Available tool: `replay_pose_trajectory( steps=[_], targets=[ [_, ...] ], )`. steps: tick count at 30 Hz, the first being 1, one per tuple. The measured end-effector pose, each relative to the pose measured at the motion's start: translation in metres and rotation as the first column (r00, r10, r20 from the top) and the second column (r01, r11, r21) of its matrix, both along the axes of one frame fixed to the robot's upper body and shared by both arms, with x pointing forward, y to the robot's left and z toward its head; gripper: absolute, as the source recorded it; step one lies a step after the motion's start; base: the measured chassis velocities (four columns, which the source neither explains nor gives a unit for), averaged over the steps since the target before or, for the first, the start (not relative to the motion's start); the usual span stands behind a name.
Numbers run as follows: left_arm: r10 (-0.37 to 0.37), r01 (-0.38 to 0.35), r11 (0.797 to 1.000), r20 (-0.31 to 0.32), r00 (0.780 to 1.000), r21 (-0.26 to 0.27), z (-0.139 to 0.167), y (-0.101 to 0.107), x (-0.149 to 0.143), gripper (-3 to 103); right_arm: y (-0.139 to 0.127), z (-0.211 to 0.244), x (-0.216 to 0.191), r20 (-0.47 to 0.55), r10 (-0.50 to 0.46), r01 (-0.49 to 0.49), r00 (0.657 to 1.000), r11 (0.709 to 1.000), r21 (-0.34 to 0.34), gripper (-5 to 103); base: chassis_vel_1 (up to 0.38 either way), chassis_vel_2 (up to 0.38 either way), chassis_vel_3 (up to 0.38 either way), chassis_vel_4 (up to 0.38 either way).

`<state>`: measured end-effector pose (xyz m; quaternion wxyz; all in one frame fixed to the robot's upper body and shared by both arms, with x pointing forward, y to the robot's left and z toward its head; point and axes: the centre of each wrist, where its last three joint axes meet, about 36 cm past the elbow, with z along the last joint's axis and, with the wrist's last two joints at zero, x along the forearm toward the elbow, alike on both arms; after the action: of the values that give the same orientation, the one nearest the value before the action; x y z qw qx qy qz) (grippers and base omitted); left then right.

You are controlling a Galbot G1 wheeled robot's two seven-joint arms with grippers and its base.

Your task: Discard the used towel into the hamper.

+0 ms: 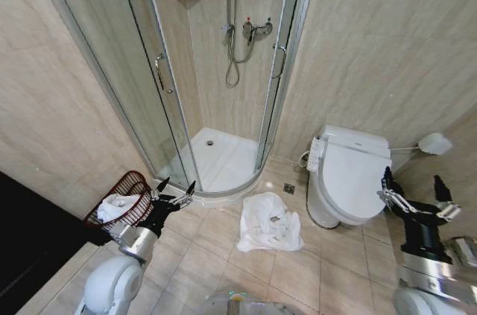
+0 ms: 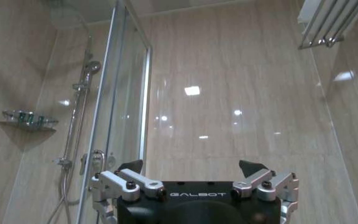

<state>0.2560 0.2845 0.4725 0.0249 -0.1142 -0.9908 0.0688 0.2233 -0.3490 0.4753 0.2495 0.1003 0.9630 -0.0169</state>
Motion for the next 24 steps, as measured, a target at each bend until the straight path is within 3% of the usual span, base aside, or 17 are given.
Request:
replay_pose_trajectory(
  steps=[24],
  targets=[
    [0.000, 0.000, 1.000, 0.000, 1.000, 0.000, 0.0000, 0.0000, 0.0000, 100, -0.0027, -0.0013, -0.0037, 0.009, -0.006, 0.006, 1.000, 1.000, 0.011, 100, 0.000, 0.000, 0.000, 0.000]
  ],
)
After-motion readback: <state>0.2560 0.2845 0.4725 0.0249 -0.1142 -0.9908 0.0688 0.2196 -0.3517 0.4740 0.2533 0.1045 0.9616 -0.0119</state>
